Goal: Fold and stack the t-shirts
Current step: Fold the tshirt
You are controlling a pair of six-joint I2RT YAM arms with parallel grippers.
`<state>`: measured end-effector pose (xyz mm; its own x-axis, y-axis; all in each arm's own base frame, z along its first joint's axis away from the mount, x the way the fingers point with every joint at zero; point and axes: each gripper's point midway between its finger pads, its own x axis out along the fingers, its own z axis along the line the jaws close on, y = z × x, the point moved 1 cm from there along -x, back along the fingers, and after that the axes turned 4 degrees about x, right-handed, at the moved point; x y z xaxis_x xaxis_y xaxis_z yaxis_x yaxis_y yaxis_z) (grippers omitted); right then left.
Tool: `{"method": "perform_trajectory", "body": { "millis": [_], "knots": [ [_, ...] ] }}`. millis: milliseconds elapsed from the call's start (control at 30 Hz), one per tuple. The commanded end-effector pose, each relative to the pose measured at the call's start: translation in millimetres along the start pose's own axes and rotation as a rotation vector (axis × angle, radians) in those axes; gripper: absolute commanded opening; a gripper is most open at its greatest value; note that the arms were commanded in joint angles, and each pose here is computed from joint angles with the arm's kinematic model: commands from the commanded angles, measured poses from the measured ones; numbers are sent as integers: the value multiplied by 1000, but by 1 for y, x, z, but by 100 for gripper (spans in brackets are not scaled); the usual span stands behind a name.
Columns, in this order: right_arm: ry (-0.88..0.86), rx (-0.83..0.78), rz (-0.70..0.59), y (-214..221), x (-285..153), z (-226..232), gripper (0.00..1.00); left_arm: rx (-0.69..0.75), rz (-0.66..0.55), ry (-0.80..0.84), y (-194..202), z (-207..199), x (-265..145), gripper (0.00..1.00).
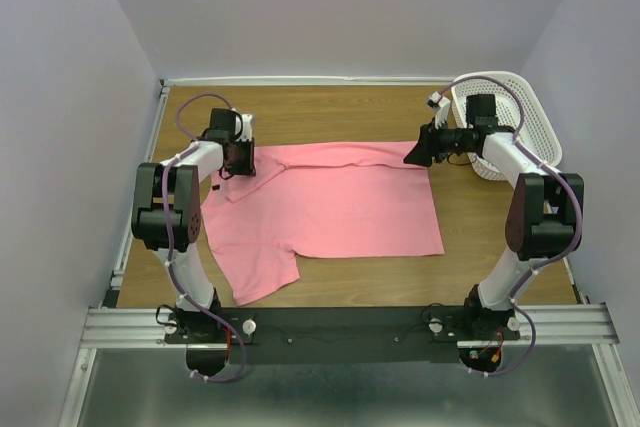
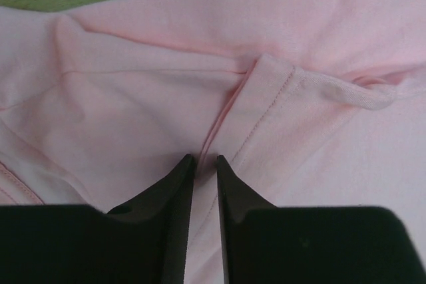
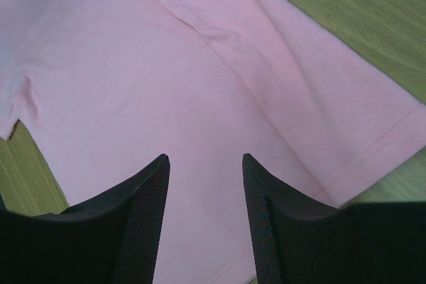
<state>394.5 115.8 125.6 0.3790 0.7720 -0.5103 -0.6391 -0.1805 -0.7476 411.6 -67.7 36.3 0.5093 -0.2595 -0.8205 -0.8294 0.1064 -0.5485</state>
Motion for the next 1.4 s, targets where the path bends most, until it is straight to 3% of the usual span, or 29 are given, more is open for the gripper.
{"method": "perform_trajectory", "body": {
  "millis": [0,200,500,667,767,800,1000,1167,1233,1267,1367],
  "knots": [
    [-19,11,-1,1,-2,6,56,14,-3,16,-1,-9,-14,18],
    [-10,22,6,2,-1,4,56,17,-37,33,-9,-14,-24,0],
    [4,23,11,3,-1,0,56,41,-96,91,-6,-38,-55,0],
    [7,21,13,2,0,-1,56,58,-36,234,37,-78,-59,0],
    [10,27,15,2,1,-3,56,94,19,257,53,-103,-56,10],
    [12,28,16,2,1,-4,56,99,33,288,56,-116,-56,17],
    [50,25,27,3,1,-11,56,116,4,230,49,-120,-67,44],
    [201,57,64,2,3,-45,57,31,-199,-15,2,-77,-91,66],
    [266,85,62,-3,3,-59,57,-28,-270,-30,-17,-58,-94,68],
    [308,84,60,-7,2,-69,59,-115,-289,-54,-21,-30,-96,68],
    [336,110,52,-10,8,-80,59,-231,-311,21,-26,-2,-88,67]
  ]
}}
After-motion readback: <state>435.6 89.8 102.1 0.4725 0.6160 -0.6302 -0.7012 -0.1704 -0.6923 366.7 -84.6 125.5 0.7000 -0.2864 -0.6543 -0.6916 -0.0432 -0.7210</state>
